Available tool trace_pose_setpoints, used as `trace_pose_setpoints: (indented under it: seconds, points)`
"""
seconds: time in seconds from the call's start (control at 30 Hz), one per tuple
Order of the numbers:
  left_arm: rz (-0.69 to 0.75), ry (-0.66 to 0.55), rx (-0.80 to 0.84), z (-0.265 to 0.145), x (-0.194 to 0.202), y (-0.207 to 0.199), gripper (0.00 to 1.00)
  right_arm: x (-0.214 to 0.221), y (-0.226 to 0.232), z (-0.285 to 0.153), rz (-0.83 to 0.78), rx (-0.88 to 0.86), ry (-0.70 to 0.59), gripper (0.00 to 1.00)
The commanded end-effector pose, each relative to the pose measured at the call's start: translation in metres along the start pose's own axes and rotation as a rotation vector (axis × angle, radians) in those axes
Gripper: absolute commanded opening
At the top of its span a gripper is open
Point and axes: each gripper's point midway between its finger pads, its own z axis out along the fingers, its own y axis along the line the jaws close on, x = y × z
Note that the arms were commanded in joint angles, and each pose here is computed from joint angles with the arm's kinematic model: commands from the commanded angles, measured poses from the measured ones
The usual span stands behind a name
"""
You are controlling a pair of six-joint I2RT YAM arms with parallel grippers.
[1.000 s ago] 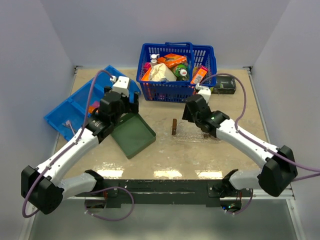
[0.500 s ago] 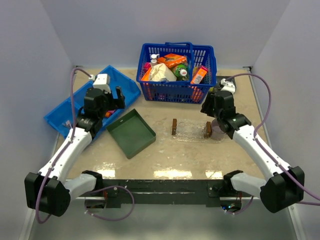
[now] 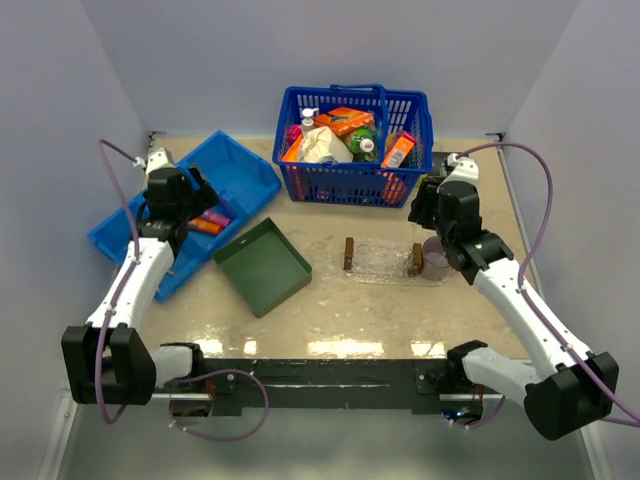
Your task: Prepare toiletry sets of a toothbrush and toothpaste on the tray
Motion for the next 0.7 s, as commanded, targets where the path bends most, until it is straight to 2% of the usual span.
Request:
trace_pose_setpoints:
  seconds: [0.0, 0.03, 0.07, 0.27, 0.3, 0.33, 0.37, 0.4, 0.43, 0.53, 0.67]
  points:
    - [-0.173, -0.135, -0.073, 0.009, -0.041, -0.001, 0.84, -0.024, 0.005, -0.007, -0.011, -0.036, -0.081, 0.57]
    - [-0.179, -0.127, -0.096, 0.017, -0.038, 0.002, 0.8, -0.025, 0.006, -0.007, -0.01, -0.042, -0.088, 0.57]
    - [-0.179, -0.137, -0.11, 0.022, -0.04, 0.004, 0.71, -0.023, 0.007, -0.007, -0.01, -0.05, -0.087, 0.57]
    - [-0.241, -0.114, -0.223, 0.05, -0.028, 0.015, 0.53, -0.025, 0.008, -0.014, -0.005, -0.071, -0.111, 0.57]
    - [-0.256, -0.124, -0.246, 0.052, -0.027, 0.017, 0.45, -0.025, 0.007, -0.015, -0.005, -0.07, -0.112, 0.57]
    - [-0.262, -0.114, -0.282, 0.056, -0.02, 0.021, 0.43, -0.028, 0.006, -0.018, 0.001, -0.07, -0.126, 0.57]
    - [-0.26, -0.125, -0.317, 0.057, -0.018, 0.023, 0.35, -0.029, 0.006, -0.019, 0.002, -0.068, -0.13, 0.57]
    - [-0.271, -0.128, -0.334, 0.059, -0.019, 0.023, 0.33, -0.029, 0.006, -0.02, 0.002, -0.069, -0.133, 0.57]
    - [-0.283, -0.114, -0.362, 0.065, -0.012, 0.026, 0.27, -0.031, 0.005, -0.022, 0.006, -0.071, -0.142, 0.57]
    - [-0.313, -0.082, -0.372, 0.079, -0.001, 0.025, 0.27, -0.033, 0.005, -0.025, 0.007, -0.074, -0.15, 0.57]
    - [-0.335, -0.06, -0.397, 0.09, 0.009, 0.027, 0.33, -0.034, 0.004, -0.027, 0.011, -0.075, -0.158, 0.57]
